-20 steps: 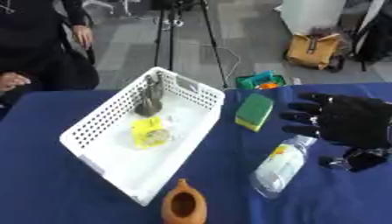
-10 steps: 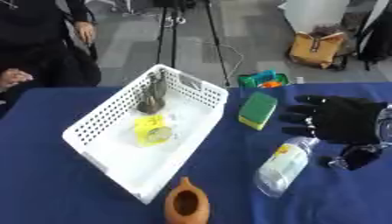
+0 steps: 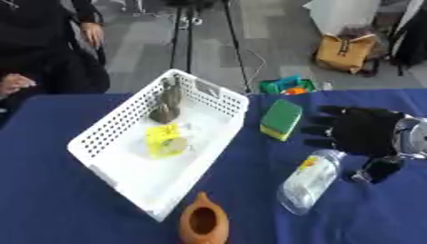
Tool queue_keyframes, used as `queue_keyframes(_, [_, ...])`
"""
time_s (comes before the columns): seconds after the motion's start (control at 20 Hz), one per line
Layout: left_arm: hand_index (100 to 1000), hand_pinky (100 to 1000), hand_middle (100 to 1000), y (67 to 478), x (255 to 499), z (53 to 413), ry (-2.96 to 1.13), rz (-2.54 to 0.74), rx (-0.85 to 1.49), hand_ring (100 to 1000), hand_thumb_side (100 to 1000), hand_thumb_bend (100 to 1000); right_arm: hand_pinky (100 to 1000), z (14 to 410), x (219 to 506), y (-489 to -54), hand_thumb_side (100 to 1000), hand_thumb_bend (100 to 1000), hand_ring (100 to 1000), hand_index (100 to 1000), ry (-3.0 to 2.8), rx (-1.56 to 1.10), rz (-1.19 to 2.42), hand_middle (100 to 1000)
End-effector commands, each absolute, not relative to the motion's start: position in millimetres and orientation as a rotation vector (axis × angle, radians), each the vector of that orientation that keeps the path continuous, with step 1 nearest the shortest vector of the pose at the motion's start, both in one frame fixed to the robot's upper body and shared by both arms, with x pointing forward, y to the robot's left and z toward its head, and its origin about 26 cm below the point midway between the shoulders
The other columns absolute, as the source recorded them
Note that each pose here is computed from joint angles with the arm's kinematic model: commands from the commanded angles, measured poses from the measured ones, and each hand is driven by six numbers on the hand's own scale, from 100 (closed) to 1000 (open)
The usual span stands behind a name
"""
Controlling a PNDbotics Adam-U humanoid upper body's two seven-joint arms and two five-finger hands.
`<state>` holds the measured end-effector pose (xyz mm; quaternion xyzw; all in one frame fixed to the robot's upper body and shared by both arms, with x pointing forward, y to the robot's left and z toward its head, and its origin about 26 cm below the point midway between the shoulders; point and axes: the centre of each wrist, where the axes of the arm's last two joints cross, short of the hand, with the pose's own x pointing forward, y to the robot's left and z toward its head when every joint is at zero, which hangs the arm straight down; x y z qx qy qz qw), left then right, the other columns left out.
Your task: Pick up objects on the table and place them in the box.
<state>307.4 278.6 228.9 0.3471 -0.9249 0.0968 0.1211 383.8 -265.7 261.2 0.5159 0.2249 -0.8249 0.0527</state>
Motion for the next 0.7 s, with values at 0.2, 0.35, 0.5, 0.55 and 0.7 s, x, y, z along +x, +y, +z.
queue_keyframes(0.2, [797, 749, 854, 279.6, 304.7, 233.5, -2.716, 0.289, 1.022, 773, 1000, 100, 1000, 279.4, 371.3, -224.8, 570, 391, 1000, 1000, 0.247, 1.730, -2.465, 1000])
queue_keyframes(0.35, [797, 749, 854, 280.3, 304.4, 232.0, -2.708, 0.288, 1.027, 773, 999, 100, 1000, 284.5, 366.1, -205.3, 563, 381, 1000, 1000, 0.195, 1.746, -2.469, 1000])
queue_keyframes(0.5, [797, 749, 853, 282.0, 303.6, 229.6, -2.695, 0.284, 1.039, 773, 998, 100, 1000, 288.7, 362.6, -195.3, 563, 381, 1000, 1000, 0.197, 1.742, -2.477, 1000])
queue_keyframes(0.55, [797, 749, 853, 282.5, 303.4, 228.9, -2.691, 0.283, 1.042, 773, 998, 100, 1000, 289.5, 362.2, -193.3, 560, 382, 1000, 1000, 0.198, 1.739, -2.481, 1000])
queue_keyframes(0.7, [797, 749, 853, 282.6, 303.4, 228.6, -2.688, 0.282, 1.046, 773, 997, 100, 1000, 289.8, 363.1, -188.6, 533, 387, 1000, 1000, 0.192, 1.731, -2.498, 1000])
